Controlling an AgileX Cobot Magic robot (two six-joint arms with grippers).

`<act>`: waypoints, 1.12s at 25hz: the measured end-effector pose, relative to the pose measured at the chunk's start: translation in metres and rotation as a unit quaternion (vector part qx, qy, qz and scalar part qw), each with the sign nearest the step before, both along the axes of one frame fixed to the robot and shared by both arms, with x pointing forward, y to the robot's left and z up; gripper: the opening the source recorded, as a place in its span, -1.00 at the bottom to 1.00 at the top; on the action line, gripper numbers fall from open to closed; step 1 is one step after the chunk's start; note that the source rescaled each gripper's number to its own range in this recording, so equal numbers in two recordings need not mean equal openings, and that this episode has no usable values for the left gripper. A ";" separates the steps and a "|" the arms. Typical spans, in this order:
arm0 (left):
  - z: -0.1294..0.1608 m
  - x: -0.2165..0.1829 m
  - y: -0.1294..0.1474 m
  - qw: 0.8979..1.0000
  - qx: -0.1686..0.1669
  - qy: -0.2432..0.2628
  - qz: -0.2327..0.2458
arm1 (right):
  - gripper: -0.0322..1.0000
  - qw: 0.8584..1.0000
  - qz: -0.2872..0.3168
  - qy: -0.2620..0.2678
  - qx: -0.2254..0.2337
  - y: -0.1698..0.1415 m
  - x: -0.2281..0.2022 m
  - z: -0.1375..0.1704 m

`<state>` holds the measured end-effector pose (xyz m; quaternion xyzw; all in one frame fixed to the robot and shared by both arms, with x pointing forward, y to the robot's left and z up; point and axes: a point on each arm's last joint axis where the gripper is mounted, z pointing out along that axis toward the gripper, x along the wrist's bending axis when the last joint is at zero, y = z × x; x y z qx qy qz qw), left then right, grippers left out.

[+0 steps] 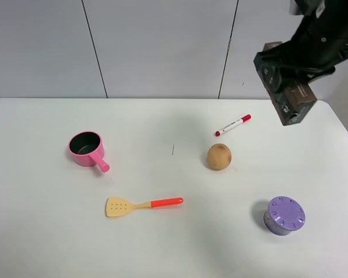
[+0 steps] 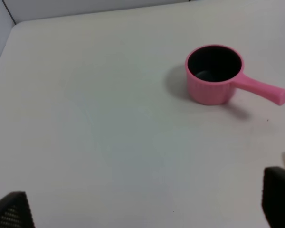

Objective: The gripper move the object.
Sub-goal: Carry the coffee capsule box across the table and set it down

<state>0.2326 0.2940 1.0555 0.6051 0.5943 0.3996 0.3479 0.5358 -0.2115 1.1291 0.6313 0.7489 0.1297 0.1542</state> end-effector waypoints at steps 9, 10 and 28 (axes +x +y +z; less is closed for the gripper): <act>0.000 0.000 0.000 1.000 0.000 0.000 0.000 | -0.94 0.996 -0.054 0.066 -0.026 -0.045 -0.018 -0.038; 0.000 0.000 0.000 1.000 0.000 0.000 0.000 | -0.94 0.995 -0.060 0.074 -0.031 -0.050 -0.019 -0.043; 0.000 0.000 0.000 1.000 0.000 0.000 0.000 | -0.94 0.995 -0.084 0.043 -0.019 -0.080 0.021 -0.148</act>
